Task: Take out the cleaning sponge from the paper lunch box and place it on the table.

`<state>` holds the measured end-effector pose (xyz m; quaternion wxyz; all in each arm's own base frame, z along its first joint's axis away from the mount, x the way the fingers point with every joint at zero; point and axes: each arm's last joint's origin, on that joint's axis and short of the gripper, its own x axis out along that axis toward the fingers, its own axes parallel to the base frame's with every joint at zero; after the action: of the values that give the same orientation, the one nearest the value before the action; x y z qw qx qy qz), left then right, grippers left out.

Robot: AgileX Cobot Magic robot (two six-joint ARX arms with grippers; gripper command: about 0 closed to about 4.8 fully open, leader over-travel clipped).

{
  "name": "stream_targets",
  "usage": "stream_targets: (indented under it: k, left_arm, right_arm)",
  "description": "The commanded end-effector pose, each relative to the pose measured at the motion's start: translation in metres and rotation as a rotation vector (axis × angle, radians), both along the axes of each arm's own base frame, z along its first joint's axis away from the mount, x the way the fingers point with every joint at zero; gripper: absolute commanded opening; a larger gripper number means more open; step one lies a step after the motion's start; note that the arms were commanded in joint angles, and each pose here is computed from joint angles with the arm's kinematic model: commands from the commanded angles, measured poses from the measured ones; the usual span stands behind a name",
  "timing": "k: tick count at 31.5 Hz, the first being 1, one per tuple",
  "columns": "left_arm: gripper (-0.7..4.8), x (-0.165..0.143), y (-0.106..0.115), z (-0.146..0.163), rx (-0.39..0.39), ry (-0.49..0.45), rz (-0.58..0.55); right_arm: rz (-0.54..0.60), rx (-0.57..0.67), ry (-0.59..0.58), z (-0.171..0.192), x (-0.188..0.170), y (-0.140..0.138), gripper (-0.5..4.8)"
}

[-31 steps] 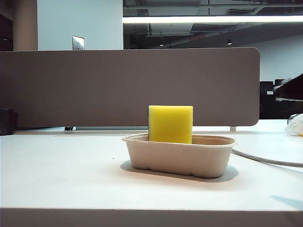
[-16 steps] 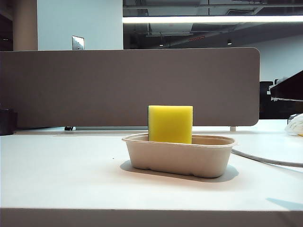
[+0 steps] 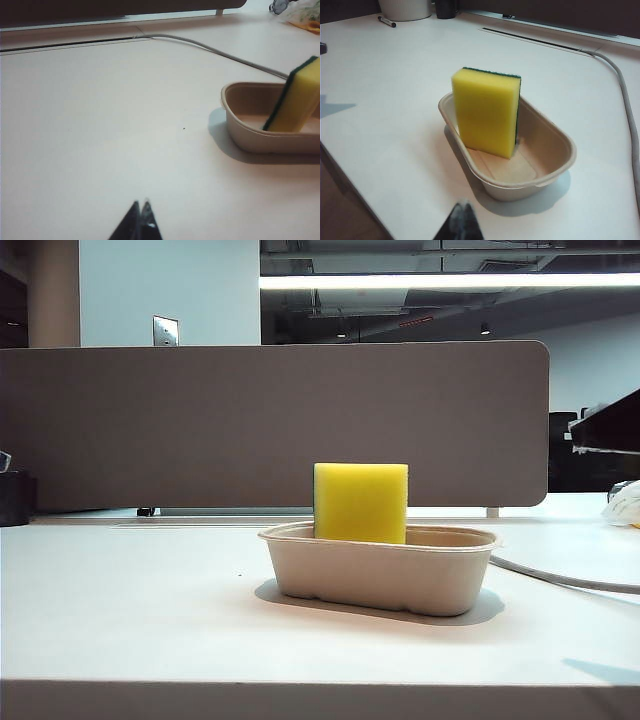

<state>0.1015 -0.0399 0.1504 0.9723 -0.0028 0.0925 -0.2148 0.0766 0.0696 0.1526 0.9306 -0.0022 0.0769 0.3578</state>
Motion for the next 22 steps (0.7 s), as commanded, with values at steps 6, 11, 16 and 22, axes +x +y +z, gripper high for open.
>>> stream_targets:
  k: [6,11,16,22]
  left_arm:
    - [-0.04,0.000,0.000,0.002,-0.034,-0.006,-0.004]
    - [-0.04,-0.001,-0.003,0.007,-0.188,0.019,-0.085]
    - [0.29,-0.002,-0.006,0.022,-0.332,-0.063,-0.194]
    - [4.58,-0.007,-0.009,0.043,-0.378,-0.262,-0.266]
  right_arm:
    - [0.001,0.011,-0.011,0.002,0.000,0.000,-0.05]
    - [0.001,0.011,-0.011,0.002,0.000,0.000,-0.05]
    - [0.001,0.011,-0.011,0.002,0.000,0.000,-0.05]
    - [0.000,0.011,-0.011,0.002,0.000,0.000,-0.05]
